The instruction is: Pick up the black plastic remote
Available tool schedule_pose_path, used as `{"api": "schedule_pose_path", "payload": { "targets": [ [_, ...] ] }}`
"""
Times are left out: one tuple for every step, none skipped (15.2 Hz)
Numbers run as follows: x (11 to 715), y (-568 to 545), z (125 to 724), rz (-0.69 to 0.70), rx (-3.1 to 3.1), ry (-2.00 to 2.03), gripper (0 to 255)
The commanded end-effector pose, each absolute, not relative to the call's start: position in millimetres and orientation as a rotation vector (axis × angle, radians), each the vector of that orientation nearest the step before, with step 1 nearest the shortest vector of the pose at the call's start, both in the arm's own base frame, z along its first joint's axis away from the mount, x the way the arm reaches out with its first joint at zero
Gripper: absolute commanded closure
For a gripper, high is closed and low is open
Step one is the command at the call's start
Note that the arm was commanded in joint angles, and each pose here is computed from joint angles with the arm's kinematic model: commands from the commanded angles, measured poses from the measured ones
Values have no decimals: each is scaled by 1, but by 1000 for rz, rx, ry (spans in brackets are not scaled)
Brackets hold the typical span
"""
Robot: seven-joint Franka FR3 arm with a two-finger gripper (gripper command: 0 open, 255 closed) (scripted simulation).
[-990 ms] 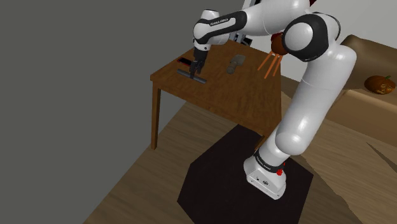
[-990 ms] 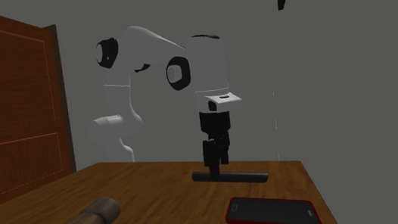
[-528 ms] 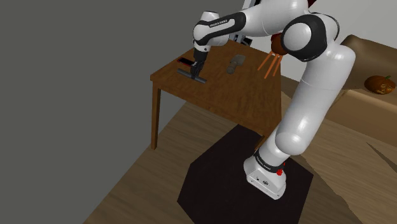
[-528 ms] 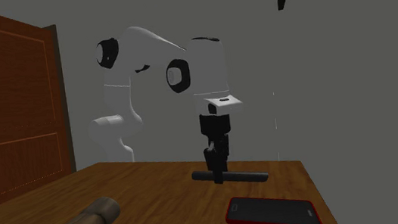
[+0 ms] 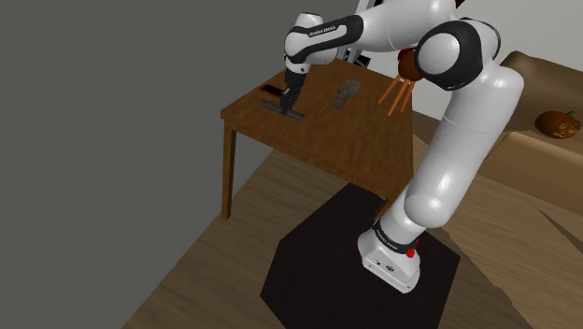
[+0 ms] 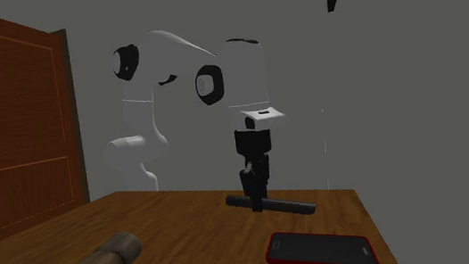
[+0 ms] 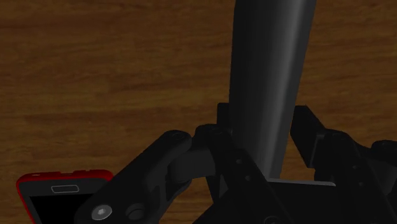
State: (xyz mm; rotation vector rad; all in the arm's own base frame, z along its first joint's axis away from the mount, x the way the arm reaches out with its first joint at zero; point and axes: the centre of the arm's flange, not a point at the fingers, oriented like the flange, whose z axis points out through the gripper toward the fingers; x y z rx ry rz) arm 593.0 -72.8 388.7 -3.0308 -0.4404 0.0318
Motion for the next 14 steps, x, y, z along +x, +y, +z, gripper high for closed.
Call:
{"api": "schedule_pose_path", "payload": {
  "targets": [
    [593, -73, 398, 33, -3031, -441, 255],
    [593, -73, 403, 33, -3031, -441, 255],
    [593, -73, 409, 33, -3031, -441, 255],
    [593, -73, 414, 33, -3031, -441, 255],
    [593, -73, 419, 33, -3031, -441, 255],
    [593, -73, 424, 33, -3031, -441, 255],
    [593, -73, 430, 33, -3031, -441, 255],
    [593, -73, 435, 33, -3031, -441, 255],
    [593, -73, 440, 33, -3031, -441, 255],
    [593, -73, 446, 33, -3031, -441, 255],
    [593, -73, 451, 33, -3031, -441, 255],
    [593, -73, 456, 33, -3031, -441, 255],
    [593, -73, 457, 33, -3031, -441, 255],
    [593, -73, 457, 33, -3031, -441, 255]
  ]
}}
